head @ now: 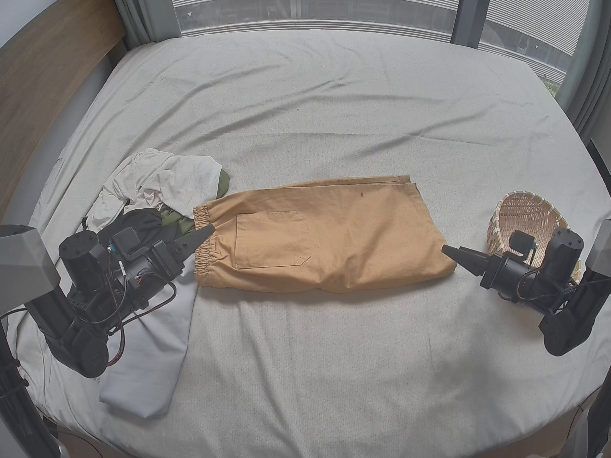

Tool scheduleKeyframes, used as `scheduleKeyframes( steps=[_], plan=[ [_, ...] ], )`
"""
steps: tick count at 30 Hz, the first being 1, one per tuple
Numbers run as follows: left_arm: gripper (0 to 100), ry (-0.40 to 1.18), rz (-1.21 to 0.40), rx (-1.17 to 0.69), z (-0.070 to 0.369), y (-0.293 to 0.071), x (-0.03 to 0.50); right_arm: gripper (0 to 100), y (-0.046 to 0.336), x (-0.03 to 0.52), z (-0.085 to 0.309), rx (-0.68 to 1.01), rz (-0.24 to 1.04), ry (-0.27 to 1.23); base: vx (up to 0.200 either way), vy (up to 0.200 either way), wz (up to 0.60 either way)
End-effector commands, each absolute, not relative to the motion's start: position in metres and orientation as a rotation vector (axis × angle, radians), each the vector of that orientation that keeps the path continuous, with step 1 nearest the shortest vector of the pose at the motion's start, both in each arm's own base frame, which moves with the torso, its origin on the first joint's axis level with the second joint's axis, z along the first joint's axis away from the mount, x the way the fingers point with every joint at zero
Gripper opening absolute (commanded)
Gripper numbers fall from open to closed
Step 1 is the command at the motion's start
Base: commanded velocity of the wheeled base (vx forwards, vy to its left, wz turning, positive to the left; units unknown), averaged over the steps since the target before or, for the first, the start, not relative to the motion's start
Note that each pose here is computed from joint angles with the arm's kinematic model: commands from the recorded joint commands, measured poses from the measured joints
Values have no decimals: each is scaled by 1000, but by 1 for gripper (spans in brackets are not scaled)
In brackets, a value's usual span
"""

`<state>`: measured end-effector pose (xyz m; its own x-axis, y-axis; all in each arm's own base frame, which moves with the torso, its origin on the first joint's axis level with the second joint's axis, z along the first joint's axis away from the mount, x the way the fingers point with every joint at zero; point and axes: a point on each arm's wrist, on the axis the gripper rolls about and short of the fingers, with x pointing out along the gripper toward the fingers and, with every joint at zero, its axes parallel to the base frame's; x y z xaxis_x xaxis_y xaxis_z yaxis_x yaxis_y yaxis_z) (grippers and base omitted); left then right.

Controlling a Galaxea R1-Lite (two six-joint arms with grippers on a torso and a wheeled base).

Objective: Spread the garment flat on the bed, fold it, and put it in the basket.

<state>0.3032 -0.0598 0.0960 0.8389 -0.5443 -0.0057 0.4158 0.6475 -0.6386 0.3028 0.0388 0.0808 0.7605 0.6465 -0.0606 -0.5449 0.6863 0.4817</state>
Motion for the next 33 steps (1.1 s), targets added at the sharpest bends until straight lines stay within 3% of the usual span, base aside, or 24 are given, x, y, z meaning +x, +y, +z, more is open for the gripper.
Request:
scheduleKeyframes(
  steps=[1, 33],
  plan=[
    [100, 207, -552, -667, 95, -61, 302, 100, 47, 308, 54, 479, 658, 318, 0, 0, 0],
    [100, 209, -545, -668, 94, -59, 303, 100, 62, 340, 13, 590, 578, 398, 0, 0, 0]
  ],
)
